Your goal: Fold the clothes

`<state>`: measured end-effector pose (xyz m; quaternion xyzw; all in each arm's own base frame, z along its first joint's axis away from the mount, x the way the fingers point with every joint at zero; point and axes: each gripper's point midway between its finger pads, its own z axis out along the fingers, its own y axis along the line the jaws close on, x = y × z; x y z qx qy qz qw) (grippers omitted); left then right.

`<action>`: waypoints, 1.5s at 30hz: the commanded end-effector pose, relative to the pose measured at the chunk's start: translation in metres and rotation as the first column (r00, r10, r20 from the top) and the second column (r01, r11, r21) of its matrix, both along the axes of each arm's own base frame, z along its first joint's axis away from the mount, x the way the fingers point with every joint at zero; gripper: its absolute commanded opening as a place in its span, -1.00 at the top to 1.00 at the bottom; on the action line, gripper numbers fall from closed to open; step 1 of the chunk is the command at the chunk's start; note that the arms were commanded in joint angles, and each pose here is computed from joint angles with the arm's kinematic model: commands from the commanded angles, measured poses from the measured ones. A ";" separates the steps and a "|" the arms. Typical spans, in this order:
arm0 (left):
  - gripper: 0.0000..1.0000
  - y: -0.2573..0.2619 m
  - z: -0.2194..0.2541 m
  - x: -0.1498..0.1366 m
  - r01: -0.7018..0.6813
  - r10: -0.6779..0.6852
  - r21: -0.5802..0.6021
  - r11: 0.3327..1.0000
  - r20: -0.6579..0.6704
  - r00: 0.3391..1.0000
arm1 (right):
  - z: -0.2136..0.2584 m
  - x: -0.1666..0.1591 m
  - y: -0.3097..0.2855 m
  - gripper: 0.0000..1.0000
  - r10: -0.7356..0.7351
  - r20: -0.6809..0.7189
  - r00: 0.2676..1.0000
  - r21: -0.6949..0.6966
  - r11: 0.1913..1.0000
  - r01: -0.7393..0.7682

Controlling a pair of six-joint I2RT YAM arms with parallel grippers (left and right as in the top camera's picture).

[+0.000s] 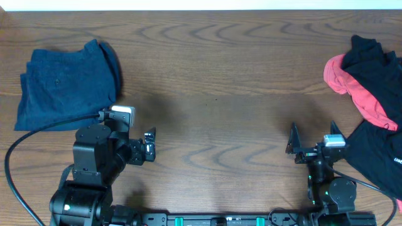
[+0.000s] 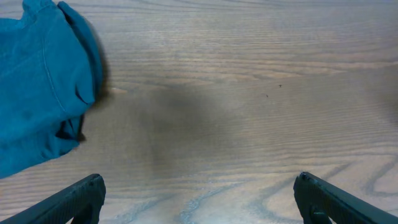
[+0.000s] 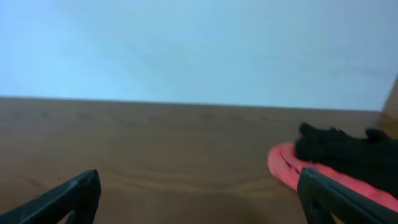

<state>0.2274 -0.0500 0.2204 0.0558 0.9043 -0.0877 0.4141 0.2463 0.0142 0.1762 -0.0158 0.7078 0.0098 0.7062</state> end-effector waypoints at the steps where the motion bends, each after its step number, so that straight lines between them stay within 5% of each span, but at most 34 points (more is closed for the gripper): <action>1: -0.96 0.002 0.000 0.001 -0.007 0.007 0.009 1.000 0.004 1.000 | -0.008 0.000 0.005 -0.98 0.043 -0.024 0.999 -0.065 0.997 -0.045; 45: -0.96 0.002 0.002 -0.001 -0.007 0.007 0.008 1.000 0.013 1.000 | -0.018 -0.001 0.012 -0.99 0.082 -0.067 0.994 -0.022 0.996 -0.084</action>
